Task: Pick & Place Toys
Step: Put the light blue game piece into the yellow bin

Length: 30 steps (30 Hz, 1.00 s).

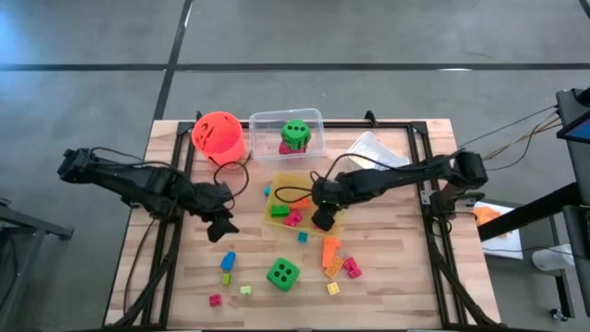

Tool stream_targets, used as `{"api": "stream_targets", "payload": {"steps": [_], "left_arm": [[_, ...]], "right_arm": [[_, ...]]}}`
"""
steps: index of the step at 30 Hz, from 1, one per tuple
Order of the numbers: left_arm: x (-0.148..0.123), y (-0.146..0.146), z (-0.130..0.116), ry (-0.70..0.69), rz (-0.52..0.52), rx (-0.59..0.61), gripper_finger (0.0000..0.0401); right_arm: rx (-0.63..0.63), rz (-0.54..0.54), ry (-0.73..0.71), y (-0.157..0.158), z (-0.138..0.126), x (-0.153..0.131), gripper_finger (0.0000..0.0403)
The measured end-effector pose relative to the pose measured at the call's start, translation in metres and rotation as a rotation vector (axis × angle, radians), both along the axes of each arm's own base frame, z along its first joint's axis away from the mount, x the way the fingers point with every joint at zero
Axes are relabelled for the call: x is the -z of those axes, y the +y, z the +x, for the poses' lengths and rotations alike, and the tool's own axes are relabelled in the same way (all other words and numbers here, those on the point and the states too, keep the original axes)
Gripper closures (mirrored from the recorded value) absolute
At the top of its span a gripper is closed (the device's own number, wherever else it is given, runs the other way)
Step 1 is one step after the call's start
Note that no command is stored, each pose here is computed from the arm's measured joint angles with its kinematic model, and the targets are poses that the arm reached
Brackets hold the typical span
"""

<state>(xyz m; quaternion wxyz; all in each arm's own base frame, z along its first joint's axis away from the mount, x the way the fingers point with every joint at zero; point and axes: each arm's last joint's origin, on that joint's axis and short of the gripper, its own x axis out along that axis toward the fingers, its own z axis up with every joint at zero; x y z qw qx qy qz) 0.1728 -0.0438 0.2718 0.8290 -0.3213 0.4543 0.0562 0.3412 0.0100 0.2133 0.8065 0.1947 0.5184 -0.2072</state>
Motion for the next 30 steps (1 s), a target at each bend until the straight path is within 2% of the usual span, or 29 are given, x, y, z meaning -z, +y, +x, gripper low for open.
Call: {"api": "stream_targets", "payload": {"steps": [9, 16, 23, 30], "left_arm": [[0.017, -0.008, -0.005, 0.071, -0.046, -0.023, 0.0105], [0.017, -0.008, -0.005, 0.073, -0.057, -0.036, 0.0105], [0.016, -0.008, -0.005, 0.070, -0.062, -0.043, 0.0105], [0.016, -0.008, -0.004, 0.068, -0.063, -0.043, 0.0105]], "right_arm": [[-0.075, 0.008, 0.094, -0.009, 0.015, 0.035, 0.0318], [-0.093, -0.008, 0.070, -0.017, 0.024, 0.032, 0.0318], [-0.105, -0.002, -0.015, -0.020, 0.033, 0.032, 0.0318], [-0.108, 0.018, 0.034, -0.021, 0.035, 0.048, 0.0318]]}}
